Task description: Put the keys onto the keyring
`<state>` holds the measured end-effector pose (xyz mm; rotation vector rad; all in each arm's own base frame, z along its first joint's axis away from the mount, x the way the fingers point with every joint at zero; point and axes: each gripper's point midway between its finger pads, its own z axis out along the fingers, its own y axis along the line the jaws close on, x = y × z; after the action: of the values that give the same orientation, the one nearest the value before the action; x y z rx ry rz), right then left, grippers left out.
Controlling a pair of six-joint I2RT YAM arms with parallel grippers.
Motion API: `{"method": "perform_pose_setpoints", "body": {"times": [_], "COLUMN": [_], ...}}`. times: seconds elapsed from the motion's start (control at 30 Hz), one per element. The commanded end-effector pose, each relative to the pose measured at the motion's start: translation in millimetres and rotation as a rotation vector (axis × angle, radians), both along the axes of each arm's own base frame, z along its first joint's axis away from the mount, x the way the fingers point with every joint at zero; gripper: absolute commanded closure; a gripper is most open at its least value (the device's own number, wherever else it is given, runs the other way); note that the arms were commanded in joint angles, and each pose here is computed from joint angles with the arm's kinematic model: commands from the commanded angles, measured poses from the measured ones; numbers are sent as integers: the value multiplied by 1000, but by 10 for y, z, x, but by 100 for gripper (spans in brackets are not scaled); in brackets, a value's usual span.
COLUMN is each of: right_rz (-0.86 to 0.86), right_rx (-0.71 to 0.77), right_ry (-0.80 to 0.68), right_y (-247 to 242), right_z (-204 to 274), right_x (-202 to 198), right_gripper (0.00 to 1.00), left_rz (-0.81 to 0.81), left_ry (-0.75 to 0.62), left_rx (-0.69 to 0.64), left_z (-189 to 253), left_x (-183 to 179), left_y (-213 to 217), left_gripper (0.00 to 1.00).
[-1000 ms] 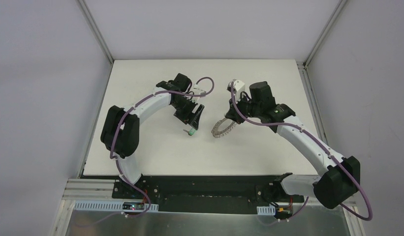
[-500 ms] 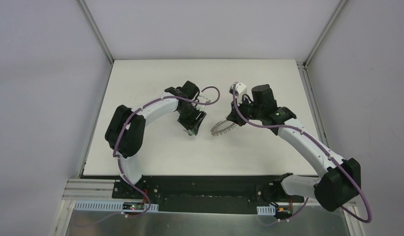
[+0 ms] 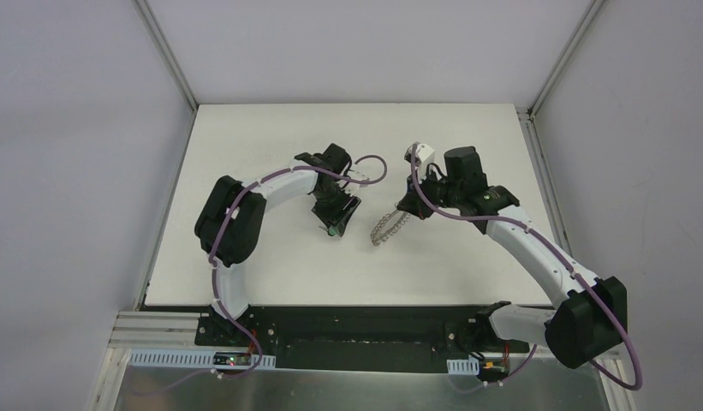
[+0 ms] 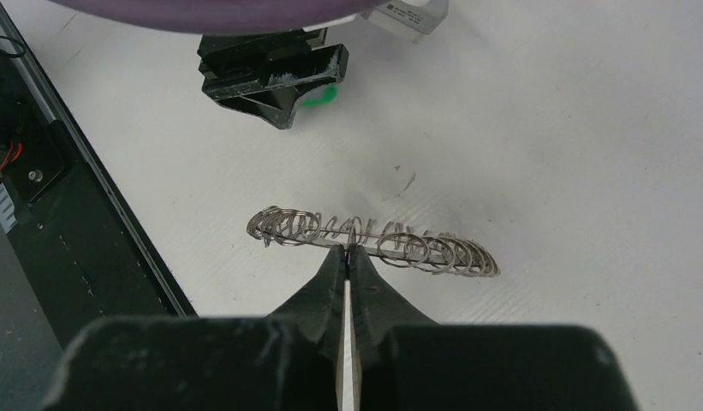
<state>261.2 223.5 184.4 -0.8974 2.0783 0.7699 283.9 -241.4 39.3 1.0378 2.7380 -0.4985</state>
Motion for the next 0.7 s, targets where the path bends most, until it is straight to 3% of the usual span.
{"method": "perform_pose_setpoints", "body": {"times": [0.0,0.67], "right_rz": [22,23], "right_rx": [60,75], "right_ry": [-44,14], "right_y": [37,12], "right_z": [189,126], "right_x": [21,25], "right_gripper": [100,100], "left_rz": [-37,-81], "left_ry": [-17,29], "left_rx": [-18,-43], "left_z": [54,48], "left_x": [52,-67], "left_y": [-65,-142], "left_gripper": [48,65]}}
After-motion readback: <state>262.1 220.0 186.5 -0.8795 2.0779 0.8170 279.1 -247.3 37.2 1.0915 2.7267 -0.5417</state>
